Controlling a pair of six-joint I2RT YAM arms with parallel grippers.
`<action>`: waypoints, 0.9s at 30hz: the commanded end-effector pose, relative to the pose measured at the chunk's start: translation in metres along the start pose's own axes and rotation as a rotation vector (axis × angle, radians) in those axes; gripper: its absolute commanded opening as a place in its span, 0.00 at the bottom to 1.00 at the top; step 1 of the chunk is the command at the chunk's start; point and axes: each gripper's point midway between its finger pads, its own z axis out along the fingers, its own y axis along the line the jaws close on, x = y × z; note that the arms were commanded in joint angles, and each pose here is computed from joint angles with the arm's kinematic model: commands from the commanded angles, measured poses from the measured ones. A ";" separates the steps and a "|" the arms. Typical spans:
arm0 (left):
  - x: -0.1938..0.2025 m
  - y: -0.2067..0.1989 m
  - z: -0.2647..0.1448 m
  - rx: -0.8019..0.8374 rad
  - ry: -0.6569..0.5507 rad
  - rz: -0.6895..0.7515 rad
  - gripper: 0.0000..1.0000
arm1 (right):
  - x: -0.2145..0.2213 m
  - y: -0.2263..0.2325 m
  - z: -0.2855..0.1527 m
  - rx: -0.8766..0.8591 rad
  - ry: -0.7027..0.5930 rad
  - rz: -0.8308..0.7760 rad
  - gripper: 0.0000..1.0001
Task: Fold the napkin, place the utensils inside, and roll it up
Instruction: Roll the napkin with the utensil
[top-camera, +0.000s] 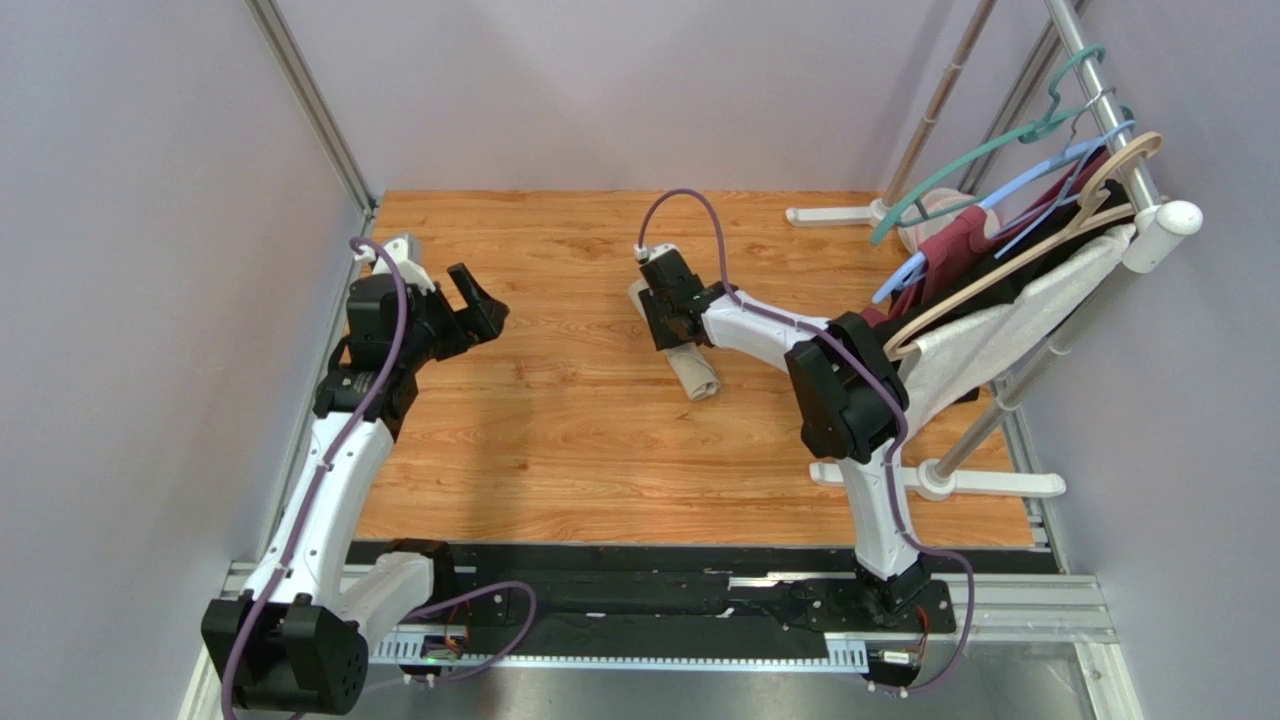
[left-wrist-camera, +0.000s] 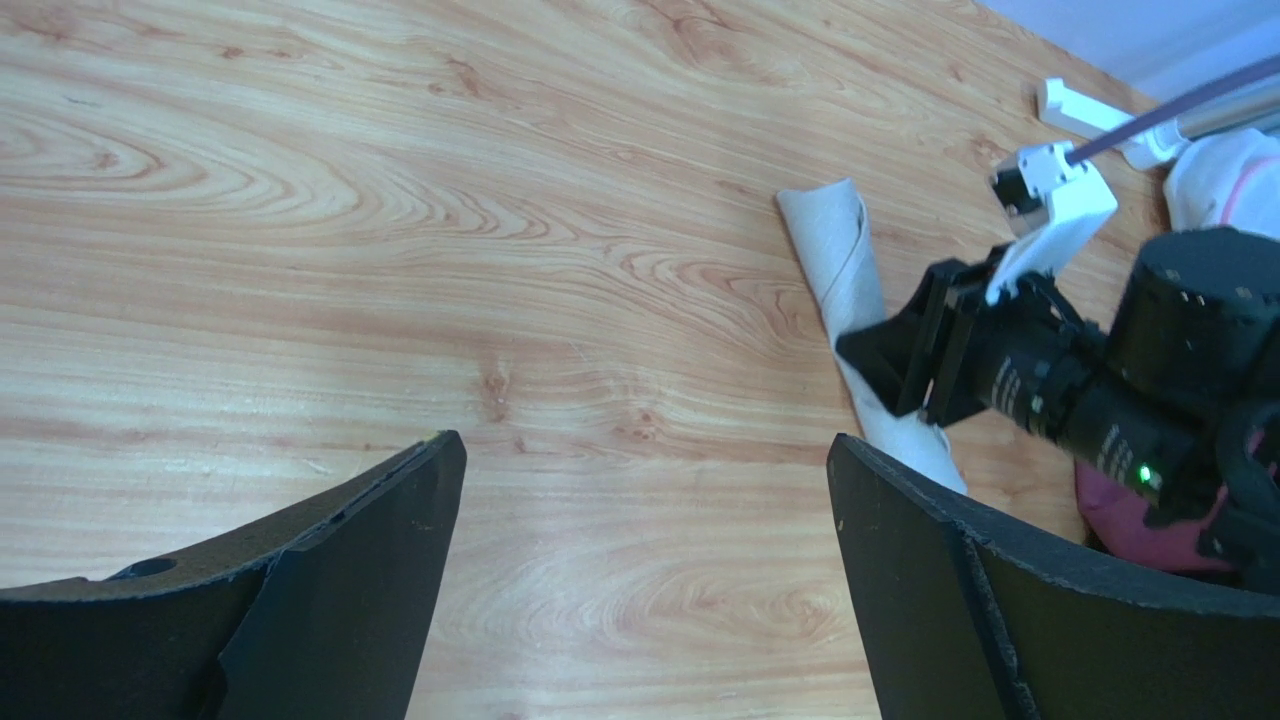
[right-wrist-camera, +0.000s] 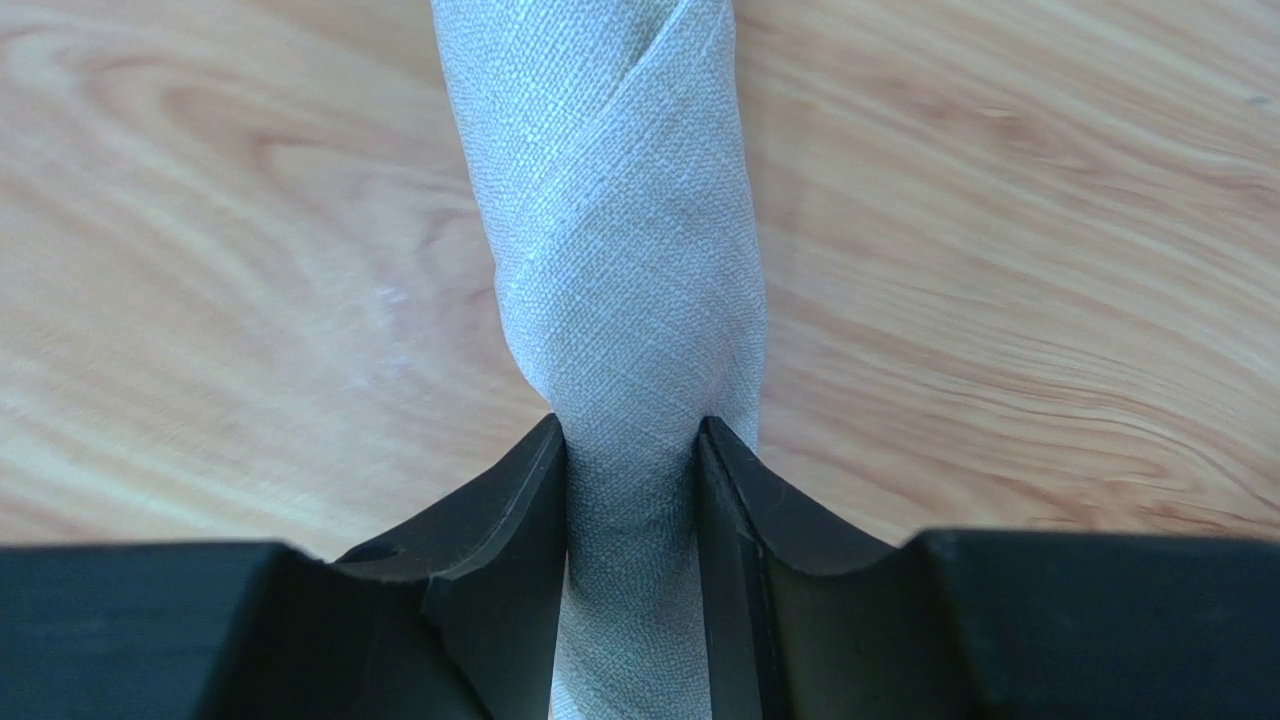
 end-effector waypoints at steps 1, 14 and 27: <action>-0.013 -0.010 -0.027 0.023 -0.003 0.081 0.99 | 0.079 -0.041 0.016 0.132 0.267 0.012 0.37; -0.019 -0.016 -0.061 0.037 -0.026 0.175 0.99 | 0.012 -0.015 -0.035 0.067 0.077 -0.033 0.75; -0.019 -0.020 -0.075 0.069 -0.055 0.235 0.99 | -0.055 0.068 -0.159 0.011 -0.200 -0.129 0.78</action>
